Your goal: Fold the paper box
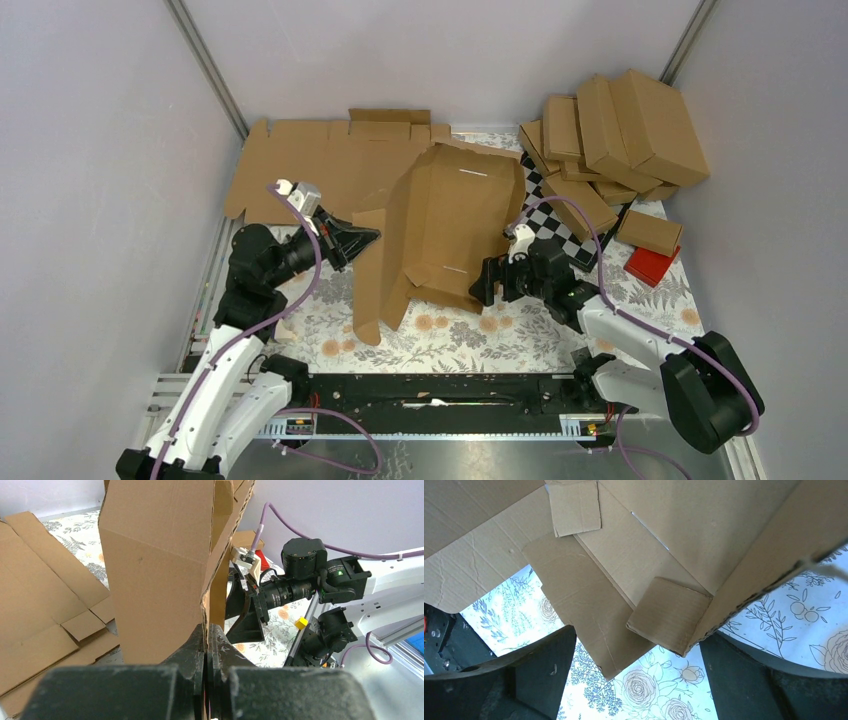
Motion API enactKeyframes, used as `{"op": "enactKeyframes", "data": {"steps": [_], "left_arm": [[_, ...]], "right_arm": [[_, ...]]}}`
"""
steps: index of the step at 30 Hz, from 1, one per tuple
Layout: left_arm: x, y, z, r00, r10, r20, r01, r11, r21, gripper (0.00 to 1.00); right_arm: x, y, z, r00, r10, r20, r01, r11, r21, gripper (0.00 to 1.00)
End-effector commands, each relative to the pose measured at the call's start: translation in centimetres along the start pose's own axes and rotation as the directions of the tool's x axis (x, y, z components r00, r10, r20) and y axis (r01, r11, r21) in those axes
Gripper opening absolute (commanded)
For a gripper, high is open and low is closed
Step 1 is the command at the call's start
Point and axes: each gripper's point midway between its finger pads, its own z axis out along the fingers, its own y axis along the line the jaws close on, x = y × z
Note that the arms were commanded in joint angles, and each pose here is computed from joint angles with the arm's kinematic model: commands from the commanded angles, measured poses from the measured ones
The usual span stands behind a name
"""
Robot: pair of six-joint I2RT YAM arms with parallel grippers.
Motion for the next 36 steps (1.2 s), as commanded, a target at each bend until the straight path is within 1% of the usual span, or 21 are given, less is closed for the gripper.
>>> {"op": "enactKeyframes", "data": {"steps": [1, 4, 8, 11, 15, 17, 19, 22, 24, 32, 36], "left_arm": [[-2.0, -1.4, 0.3, 0.999, 0.010, 0.035, -0.013, 0.998, 0.059, 0.00], [-2.2, -1.5, 0.4, 0.999, 0.005, 0.035, -0.008, 0.998, 0.063, 0.00], [-2.2, -1.4, 0.5, 0.999, 0.004, 0.036, -0.007, 0.998, 0.060, 0.00], [-2.2, -1.2, 0.6, 0.999, -0.001, 0.035, -0.001, 0.999, 0.054, 0.00], [-2.1, -1.0, 0.8, 0.999, -0.007, 0.032, 0.006, 0.999, 0.051, 0.00], [-2.2, -1.0, 0.8, 0.999, -0.007, 0.034, 0.006, 0.999, 0.052, 0.00], [-2.1, -1.0, 0.8, 0.999, -0.008, 0.034, 0.006, 0.999, 0.052, 0.00], [-2.1, -1.0, 0.8, 0.999, -0.007, 0.033, 0.005, 0.999, 0.054, 0.00], [-2.0, -1.0, 0.8, 0.999, -0.007, 0.031, 0.006, 0.999, 0.054, 0.00], [-2.1, -0.9, 1.1, 1.000, -0.009, 0.025, 0.007, 0.998, 0.057, 0.00], [-2.2, -0.7, 1.3, 1.000, -0.009, 0.021, 0.008, 0.998, 0.056, 0.00]], "right_arm": [[-1.3, 1.1, 0.2, 0.997, -0.067, 0.027, 0.068, 0.997, -0.026, 1.00], [-1.0, 1.4, 0.4, 0.996, -0.084, 0.017, 0.084, 0.996, -0.031, 1.00], [-0.4, 1.2, 0.8, 0.995, -0.097, 0.000, 0.097, 0.995, 0.004, 1.00], [-0.2, 1.3, 0.8, 0.993, -0.114, 0.014, 0.114, 0.993, 0.018, 1.00], [-0.6, 2.3, 0.7, 0.986, -0.156, 0.061, 0.158, 0.987, -0.024, 1.00], [-0.3, 2.9, 0.7, 0.981, -0.185, 0.065, 0.189, 0.980, -0.062, 1.00], [0.0, 3.1, 0.8, 0.976, -0.209, 0.062, 0.213, 0.975, -0.070, 1.00], [0.0, 2.2, 1.0, 0.973, -0.224, 0.054, 0.225, 0.974, -0.020, 1.00], [0.0, 2.0, 1.0, 0.972, -0.230, 0.049, 0.231, 0.973, -0.015, 1.00], [1.6, 2.2, 1.6, 0.964, -0.264, 0.014, 0.264, 0.962, -0.066, 1.00], [1.5, 2.3, 2.0, 0.963, -0.271, -0.001, 0.270, 0.960, -0.074, 1.00]]}}
